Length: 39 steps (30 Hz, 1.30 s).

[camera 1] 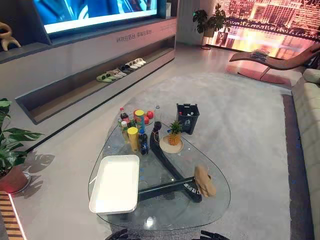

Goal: Wipe the table with a cloth and put it in the basket.

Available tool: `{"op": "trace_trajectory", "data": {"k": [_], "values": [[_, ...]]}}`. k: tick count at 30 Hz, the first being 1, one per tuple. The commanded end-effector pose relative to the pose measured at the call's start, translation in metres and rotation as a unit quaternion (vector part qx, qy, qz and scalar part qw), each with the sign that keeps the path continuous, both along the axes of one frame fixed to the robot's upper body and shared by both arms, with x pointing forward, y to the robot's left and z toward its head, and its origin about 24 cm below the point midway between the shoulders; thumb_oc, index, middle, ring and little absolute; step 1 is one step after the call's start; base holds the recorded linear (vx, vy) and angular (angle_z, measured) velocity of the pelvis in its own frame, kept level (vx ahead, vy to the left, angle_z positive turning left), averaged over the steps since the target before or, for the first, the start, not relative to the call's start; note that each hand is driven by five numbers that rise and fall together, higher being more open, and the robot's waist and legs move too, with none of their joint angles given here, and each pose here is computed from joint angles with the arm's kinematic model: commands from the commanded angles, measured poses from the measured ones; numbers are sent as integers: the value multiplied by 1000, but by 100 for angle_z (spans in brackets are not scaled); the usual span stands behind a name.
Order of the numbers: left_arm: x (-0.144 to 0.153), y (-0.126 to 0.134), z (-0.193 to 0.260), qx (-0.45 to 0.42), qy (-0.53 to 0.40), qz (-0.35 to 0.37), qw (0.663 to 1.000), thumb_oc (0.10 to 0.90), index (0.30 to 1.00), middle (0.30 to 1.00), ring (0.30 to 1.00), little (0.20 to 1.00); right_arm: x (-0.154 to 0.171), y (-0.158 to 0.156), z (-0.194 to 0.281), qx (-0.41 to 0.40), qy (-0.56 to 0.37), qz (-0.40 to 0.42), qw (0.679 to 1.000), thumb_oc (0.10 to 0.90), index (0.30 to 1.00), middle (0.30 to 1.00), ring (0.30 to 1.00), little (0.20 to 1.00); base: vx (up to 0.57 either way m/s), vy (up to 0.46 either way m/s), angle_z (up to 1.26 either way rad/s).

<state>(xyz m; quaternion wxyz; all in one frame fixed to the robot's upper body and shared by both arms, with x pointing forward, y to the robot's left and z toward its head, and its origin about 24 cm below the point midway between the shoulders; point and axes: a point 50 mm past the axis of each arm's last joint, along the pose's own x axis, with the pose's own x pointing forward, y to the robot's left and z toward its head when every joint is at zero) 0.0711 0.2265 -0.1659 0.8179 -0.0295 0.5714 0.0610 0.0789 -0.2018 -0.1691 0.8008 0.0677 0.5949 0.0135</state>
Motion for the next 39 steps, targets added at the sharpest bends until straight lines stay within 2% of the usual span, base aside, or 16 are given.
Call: {"op": "trace_trajectory", "data": {"k": [1, 24, 35, 39], "values": [[39, -27, 3, -20, -46, -22, 999, 800, 900, 900, 900, 900, 15, 4, 1, -12, 4, 33, 999, 800, 900, 900, 900, 900, -162, 155, -36], [35, -27, 2, -21, -48, -28, 998, 800, 900, 900, 900, 900, 13, 4, 1, -12, -7, 31, 999, 800, 900, 900, 900, 900, 1, 0, 0], [42, -25, 5, 8, -72, -30, 997, 800, 900, 900, 900, 900, 32, 1, 7, -20, -57, 28, 998, 800, 900, 900, 900, 900, 0, 0, 0], [54, -22, 10, 22, -94, -44, 994, 800, 900, 900, 900, 900, 55, -5, 16, -23, -100, 25, 994, 800, 900, 900, 900, 900, -44, -12, 0]]}}
